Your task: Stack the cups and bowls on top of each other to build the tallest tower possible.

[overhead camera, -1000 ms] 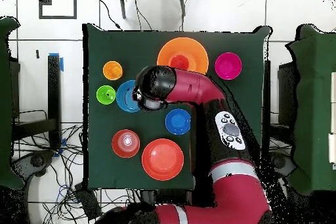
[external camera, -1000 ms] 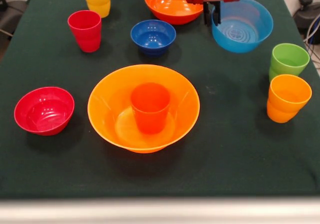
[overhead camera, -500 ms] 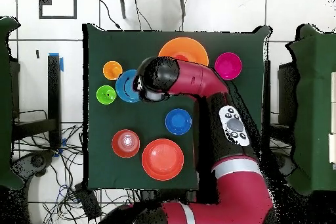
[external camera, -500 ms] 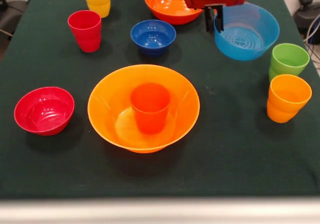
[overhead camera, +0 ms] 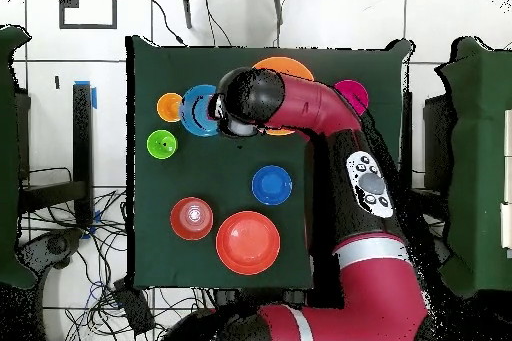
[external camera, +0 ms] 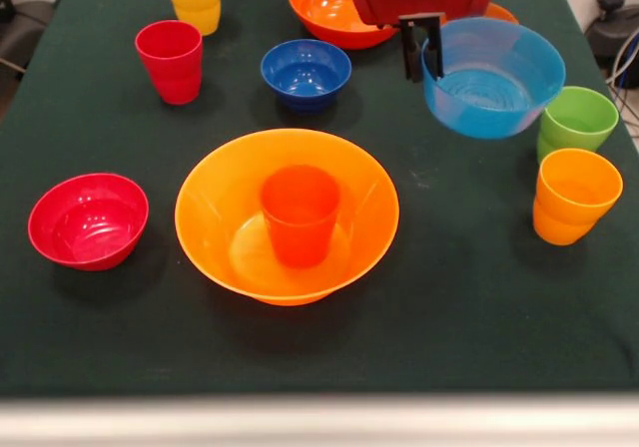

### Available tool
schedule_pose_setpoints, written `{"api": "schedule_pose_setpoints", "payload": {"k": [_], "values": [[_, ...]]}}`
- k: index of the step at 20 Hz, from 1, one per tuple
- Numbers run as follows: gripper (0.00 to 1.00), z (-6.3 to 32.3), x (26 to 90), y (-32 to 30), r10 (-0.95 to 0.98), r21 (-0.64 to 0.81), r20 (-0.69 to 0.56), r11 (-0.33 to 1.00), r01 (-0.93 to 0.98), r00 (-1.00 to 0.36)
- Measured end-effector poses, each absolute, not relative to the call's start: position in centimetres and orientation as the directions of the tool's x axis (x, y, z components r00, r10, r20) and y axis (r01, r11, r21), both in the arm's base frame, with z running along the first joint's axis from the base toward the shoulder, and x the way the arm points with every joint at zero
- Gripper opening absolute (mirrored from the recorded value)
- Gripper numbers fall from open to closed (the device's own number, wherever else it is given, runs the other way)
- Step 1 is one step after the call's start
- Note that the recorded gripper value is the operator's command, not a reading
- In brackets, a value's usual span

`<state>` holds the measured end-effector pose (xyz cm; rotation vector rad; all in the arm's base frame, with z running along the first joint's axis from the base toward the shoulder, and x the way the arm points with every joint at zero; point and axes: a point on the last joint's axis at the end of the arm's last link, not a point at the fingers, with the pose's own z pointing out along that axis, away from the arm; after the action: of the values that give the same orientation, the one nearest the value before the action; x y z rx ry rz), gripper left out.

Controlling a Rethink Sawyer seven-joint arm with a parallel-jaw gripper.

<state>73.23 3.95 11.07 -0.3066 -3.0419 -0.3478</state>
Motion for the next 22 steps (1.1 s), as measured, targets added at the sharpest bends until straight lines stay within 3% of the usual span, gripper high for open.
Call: {"api": "schedule_pose_setpoints", "payload": {"k": [22], "values": [[0.0, 10.9, 76.5, -2.1, 0.222, 0.203, 0.044, 0.953, 0.226, -0.974]]}}
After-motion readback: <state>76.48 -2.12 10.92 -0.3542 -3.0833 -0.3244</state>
